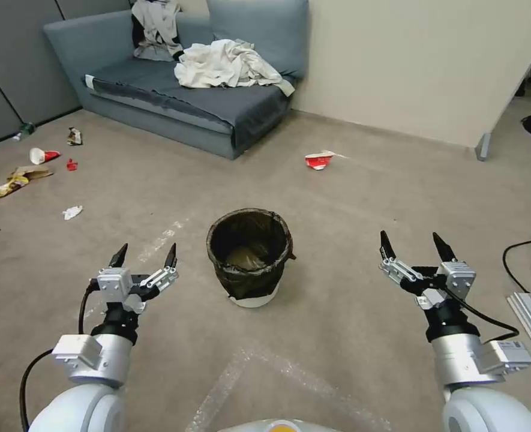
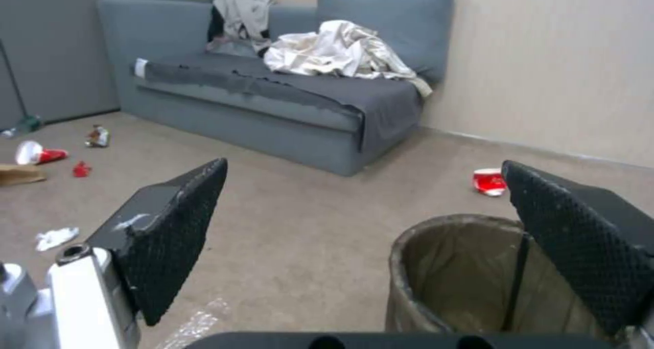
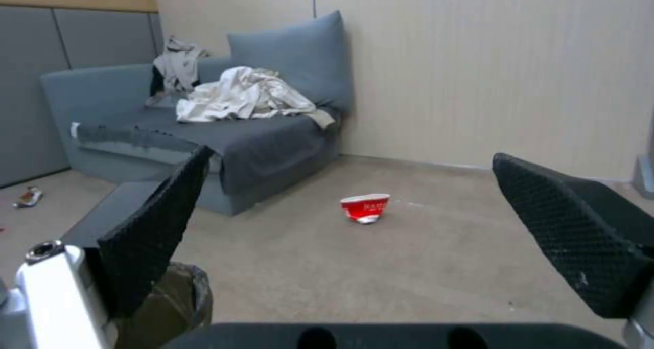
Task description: Pick up the trash can from the floor.
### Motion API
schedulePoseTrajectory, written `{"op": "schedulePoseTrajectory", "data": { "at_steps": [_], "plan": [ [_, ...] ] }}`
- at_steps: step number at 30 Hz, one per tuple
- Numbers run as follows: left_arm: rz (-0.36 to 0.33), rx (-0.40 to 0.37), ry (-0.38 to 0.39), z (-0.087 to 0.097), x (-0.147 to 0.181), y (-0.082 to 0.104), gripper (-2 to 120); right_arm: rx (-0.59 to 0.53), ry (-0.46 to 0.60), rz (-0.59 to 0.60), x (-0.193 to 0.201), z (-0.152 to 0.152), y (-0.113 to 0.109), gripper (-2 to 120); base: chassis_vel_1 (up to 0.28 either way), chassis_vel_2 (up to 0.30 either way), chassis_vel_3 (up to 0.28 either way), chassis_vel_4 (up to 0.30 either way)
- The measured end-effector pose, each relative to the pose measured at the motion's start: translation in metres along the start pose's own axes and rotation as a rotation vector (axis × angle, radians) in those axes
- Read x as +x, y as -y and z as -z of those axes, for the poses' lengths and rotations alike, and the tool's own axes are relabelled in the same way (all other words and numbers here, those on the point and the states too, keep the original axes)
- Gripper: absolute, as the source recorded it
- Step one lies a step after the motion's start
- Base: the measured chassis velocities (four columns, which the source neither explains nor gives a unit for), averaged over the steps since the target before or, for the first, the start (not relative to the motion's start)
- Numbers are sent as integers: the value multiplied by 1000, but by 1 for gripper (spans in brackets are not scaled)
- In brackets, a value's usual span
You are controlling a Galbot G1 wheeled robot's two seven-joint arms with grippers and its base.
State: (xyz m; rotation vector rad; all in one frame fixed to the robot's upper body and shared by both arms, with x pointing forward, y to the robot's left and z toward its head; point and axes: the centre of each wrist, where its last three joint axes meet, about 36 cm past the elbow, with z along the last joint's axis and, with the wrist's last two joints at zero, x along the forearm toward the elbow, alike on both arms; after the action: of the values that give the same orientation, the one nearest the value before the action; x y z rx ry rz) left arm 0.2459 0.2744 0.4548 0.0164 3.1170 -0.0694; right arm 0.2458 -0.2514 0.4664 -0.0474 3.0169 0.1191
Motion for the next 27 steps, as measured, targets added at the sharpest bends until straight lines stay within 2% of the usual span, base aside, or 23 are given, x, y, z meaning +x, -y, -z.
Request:
{"op": "schedulePoseTrajectory", "data": {
  "at_steps": [21, 27],
  "plan": [
    [3, -11, 14, 1, -1, 0, 100, 2, 3, 21, 1, -1, 2, 100, 0, 0, 0, 0],
    [3, -12, 13, 0, -1, 0, 100, 2, 3, 24, 1, -1, 2, 100, -54, 61, 76, -45]
  ]
}}
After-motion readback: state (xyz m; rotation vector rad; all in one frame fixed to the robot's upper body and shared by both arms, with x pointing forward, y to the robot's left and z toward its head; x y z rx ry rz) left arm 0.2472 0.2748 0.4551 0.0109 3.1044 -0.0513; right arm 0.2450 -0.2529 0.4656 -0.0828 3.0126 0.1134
